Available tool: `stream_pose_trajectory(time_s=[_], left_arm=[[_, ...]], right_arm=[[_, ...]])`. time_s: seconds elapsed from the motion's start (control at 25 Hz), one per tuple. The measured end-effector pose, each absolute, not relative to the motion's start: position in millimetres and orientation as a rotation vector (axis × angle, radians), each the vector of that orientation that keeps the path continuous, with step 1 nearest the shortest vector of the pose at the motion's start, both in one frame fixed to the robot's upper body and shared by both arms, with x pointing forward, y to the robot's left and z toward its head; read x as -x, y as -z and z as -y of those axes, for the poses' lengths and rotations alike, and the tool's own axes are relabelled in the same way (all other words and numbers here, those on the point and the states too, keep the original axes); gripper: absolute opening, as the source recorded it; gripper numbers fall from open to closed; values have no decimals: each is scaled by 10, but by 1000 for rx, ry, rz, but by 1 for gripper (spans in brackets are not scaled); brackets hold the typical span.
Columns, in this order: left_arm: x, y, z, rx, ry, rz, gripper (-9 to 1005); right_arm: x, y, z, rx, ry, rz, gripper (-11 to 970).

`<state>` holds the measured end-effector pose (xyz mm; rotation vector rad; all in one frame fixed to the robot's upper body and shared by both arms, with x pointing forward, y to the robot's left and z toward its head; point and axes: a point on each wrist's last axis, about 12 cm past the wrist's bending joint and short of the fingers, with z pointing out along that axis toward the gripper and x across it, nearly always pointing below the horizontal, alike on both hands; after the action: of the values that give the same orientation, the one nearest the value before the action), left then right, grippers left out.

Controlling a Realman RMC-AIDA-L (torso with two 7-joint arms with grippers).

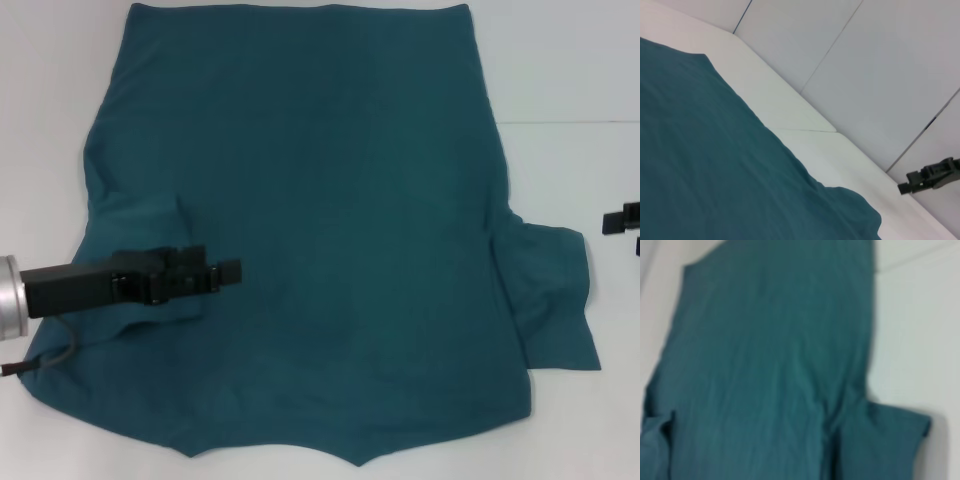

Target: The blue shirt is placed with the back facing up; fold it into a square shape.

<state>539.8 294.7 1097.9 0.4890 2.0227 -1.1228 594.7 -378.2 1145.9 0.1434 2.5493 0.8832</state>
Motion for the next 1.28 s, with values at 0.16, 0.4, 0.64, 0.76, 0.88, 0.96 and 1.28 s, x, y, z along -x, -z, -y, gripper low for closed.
stream_pose_trajectory(time_s=[0.16,0.4,0.64,0.76,0.88,0.96,1.28], left_arm=[[-5429,-10995,-2891,-497,1129,-2013,907],[-5442,-10999,-2883,-485,1130,-2005,908],[-5440,-10990,-2896,-467,1127,-2010,908],[-5448,-10993,-2897,-462,1124,-2012,908],[-5459,-10990,-2896,-455,1119,-2014,907],[-5466,-10986,-2899,-450,1113,-2016,907],[-5474,-10979,-2902,-443,1106,-2018,907]], right_arm=[[-5939,-11371,3737,-152,-904,-2564,694],[-5950,-11198,3630,-187,-915,-2568,684],[-5963,-11119,3567,-180,-894,-2564,675],[-5968,-11094,3542,-172,-884,-2563,670],[-5962,-11081,3536,-175,-886,-2567,665],[-5960,-11077,3539,-178,-887,-2569,662],[-5963,-11048,3534,-174,-858,-2585,650]])
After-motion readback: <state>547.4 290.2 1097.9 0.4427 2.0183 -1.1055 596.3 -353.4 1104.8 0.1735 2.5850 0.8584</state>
